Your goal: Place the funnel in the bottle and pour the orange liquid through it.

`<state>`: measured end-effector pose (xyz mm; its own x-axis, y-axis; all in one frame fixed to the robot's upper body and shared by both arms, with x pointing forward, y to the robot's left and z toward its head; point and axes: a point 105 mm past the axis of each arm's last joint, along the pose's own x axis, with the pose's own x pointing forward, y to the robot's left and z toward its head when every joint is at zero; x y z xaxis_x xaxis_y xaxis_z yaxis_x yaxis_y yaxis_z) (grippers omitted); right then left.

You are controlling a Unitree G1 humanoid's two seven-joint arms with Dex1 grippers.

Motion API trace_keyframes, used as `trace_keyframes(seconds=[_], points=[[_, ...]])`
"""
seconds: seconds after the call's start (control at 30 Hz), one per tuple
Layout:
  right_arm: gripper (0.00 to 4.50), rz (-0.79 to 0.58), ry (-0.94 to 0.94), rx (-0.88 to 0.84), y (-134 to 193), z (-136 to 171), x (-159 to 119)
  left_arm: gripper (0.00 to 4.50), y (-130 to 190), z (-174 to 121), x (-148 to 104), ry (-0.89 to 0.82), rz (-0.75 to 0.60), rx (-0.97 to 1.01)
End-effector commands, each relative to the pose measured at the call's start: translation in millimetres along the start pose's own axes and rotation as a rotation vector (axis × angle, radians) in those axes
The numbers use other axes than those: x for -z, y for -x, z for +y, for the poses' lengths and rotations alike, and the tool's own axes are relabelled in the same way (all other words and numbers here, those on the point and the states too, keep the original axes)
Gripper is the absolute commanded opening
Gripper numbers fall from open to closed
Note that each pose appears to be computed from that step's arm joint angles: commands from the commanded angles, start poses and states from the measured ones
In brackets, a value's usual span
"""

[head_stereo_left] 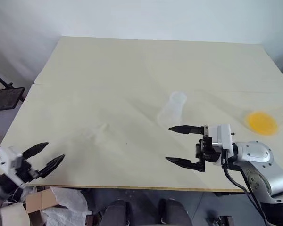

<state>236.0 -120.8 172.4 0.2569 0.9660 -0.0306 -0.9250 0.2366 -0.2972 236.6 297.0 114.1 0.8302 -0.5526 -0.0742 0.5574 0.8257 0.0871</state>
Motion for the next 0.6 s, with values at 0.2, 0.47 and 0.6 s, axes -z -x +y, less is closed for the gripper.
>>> trace_keyframes(seconds=[0.2,0.47,0.6], points=[[4.5,0.034,0.001,0.101,17,2,5,4.29,-60,7,-2,0.001,-0.033,0.002],[4.5,0.043,-0.006,0.179,22,8,10,1.96,-80,-2,2,0.012,-0.008,0.088],[4.5,0.042,-0.004,0.196,22,8,11,0.77,-79,-6,-3,0.007,-0.013,0.115]])
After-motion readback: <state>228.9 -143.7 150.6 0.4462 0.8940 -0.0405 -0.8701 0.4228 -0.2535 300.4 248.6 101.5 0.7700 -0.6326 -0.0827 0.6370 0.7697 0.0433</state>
